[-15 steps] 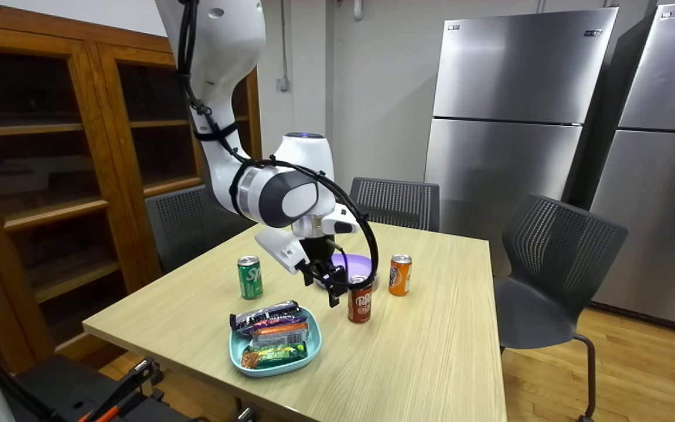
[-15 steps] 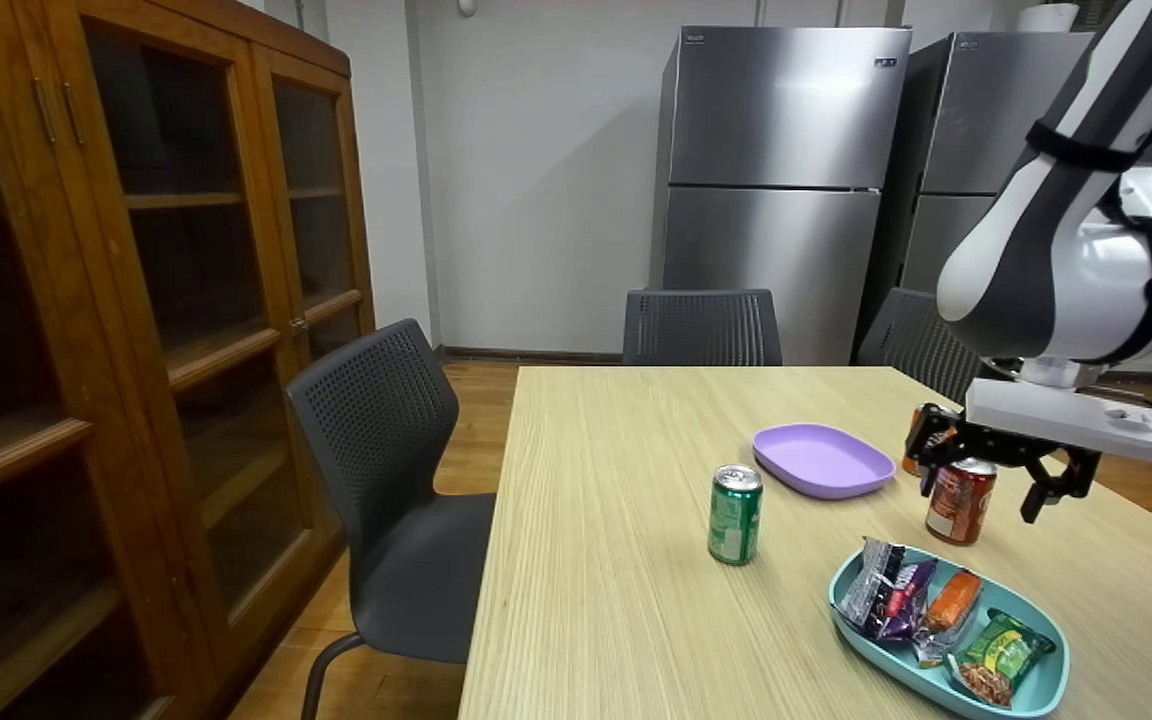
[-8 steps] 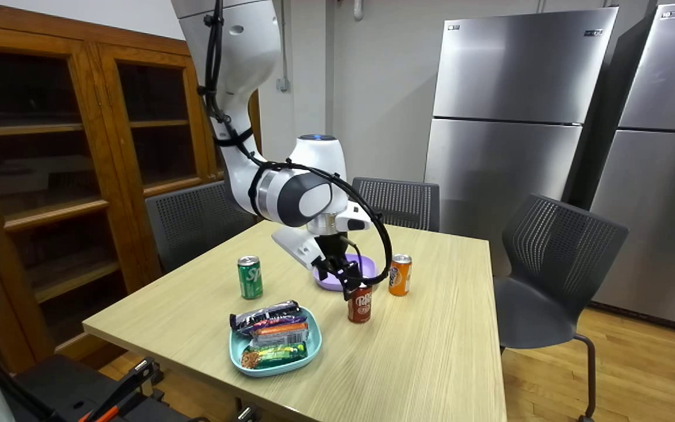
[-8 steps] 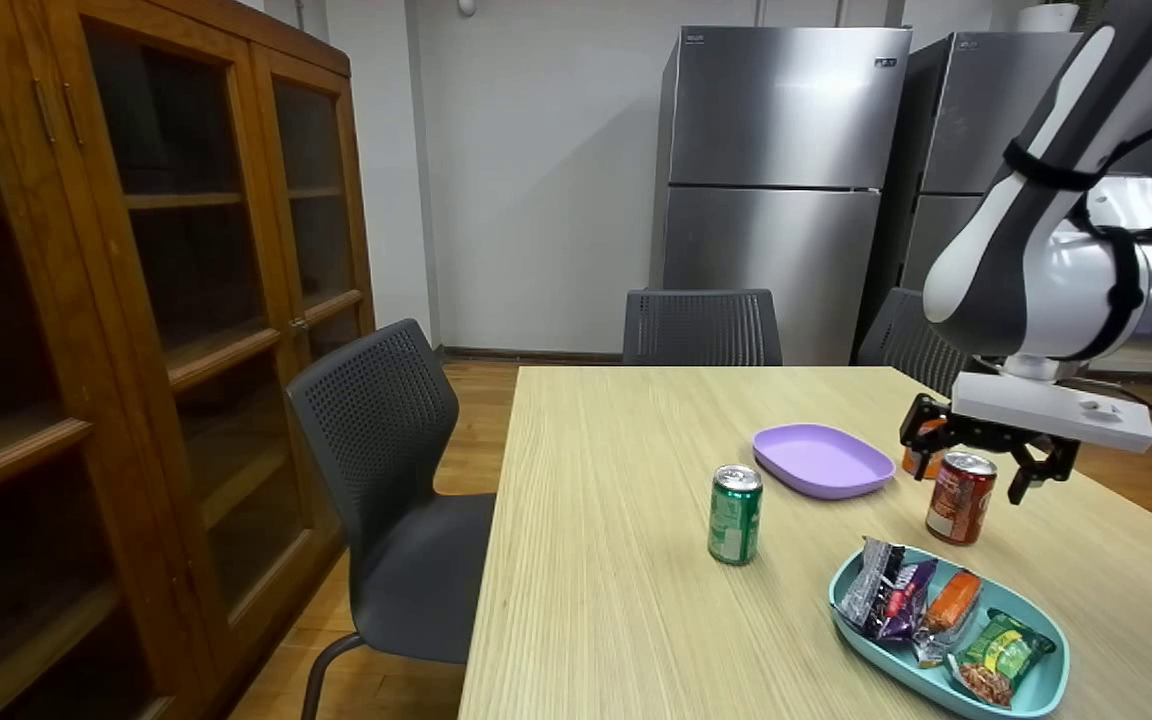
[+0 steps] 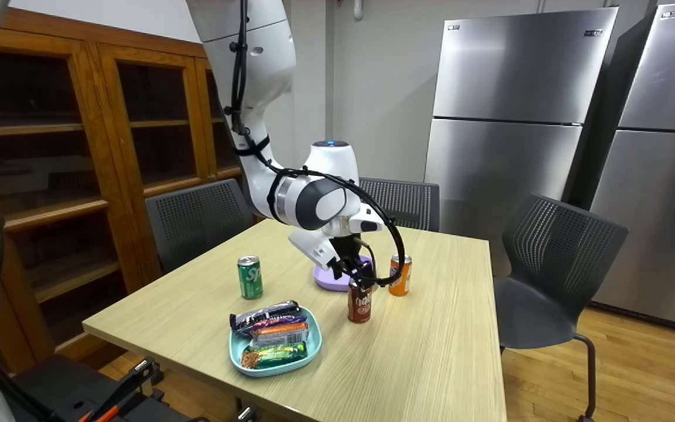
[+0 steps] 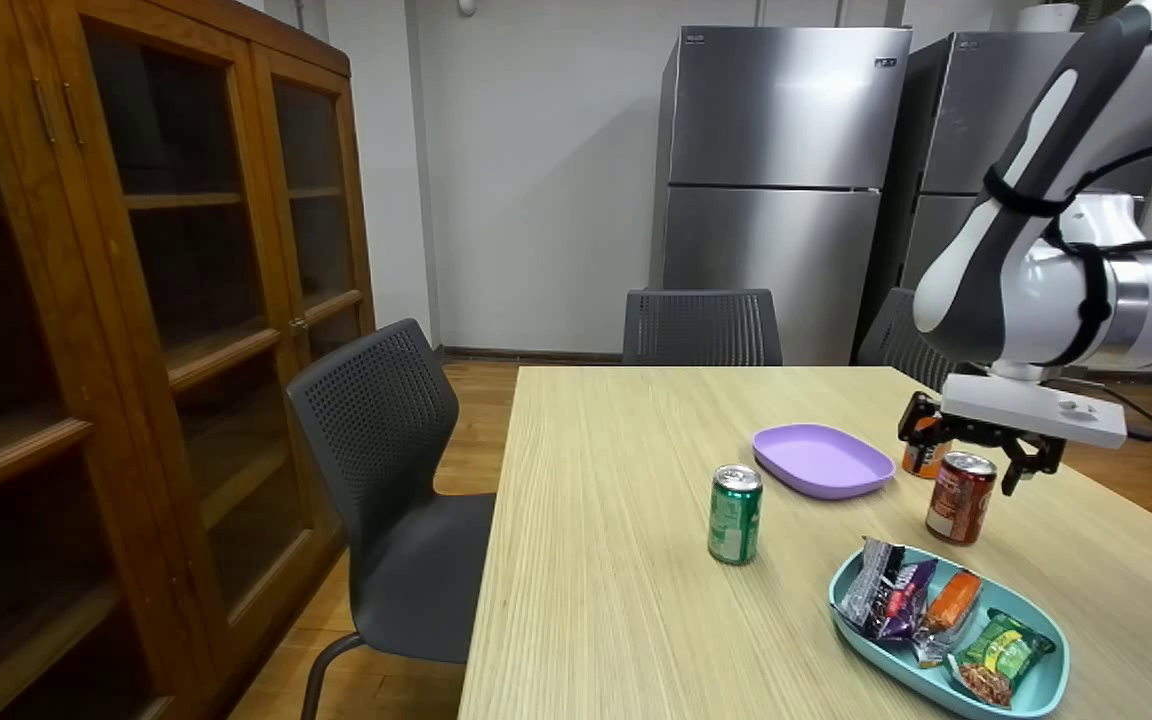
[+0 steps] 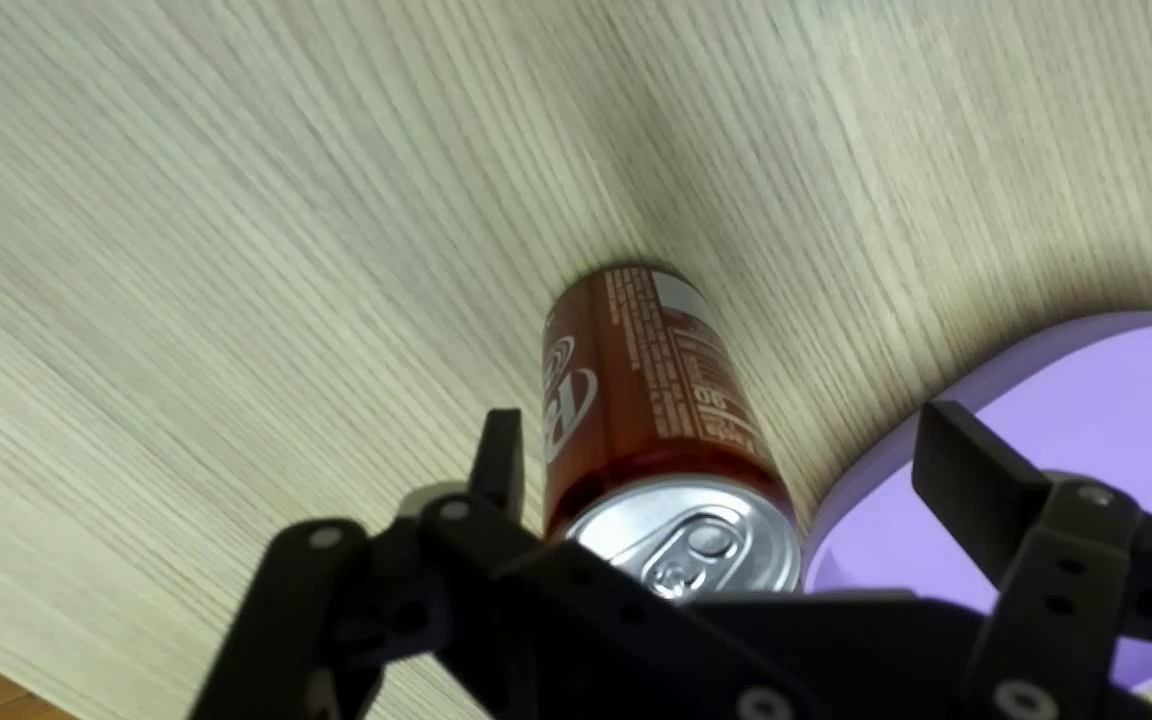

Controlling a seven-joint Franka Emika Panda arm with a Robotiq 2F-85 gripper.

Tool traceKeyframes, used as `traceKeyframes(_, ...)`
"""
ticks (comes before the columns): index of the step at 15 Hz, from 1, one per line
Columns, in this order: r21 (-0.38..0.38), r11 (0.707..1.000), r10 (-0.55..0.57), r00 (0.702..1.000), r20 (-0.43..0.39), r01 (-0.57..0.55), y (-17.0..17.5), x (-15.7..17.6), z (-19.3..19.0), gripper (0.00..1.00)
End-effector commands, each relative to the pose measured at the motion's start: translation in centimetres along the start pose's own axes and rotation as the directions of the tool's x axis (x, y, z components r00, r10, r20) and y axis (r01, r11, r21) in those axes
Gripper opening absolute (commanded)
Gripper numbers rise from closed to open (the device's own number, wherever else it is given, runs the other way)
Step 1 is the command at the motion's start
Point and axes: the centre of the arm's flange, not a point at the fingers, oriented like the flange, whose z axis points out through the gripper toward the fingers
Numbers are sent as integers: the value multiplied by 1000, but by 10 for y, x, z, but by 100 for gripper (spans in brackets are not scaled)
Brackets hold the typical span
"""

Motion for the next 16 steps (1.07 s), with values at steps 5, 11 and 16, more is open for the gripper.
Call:
traceKeyframes(5, -20, 999, 25, 1000, -4, -25, -3, 23, 13, 74)
traceKeyframes(11, -17, 999, 27, 999, -29, -27, 5, 23, 2, 38)
traceKeyframes(16, -5, 1000, 8, 999, -39, -8, -4, 19, -19, 38)
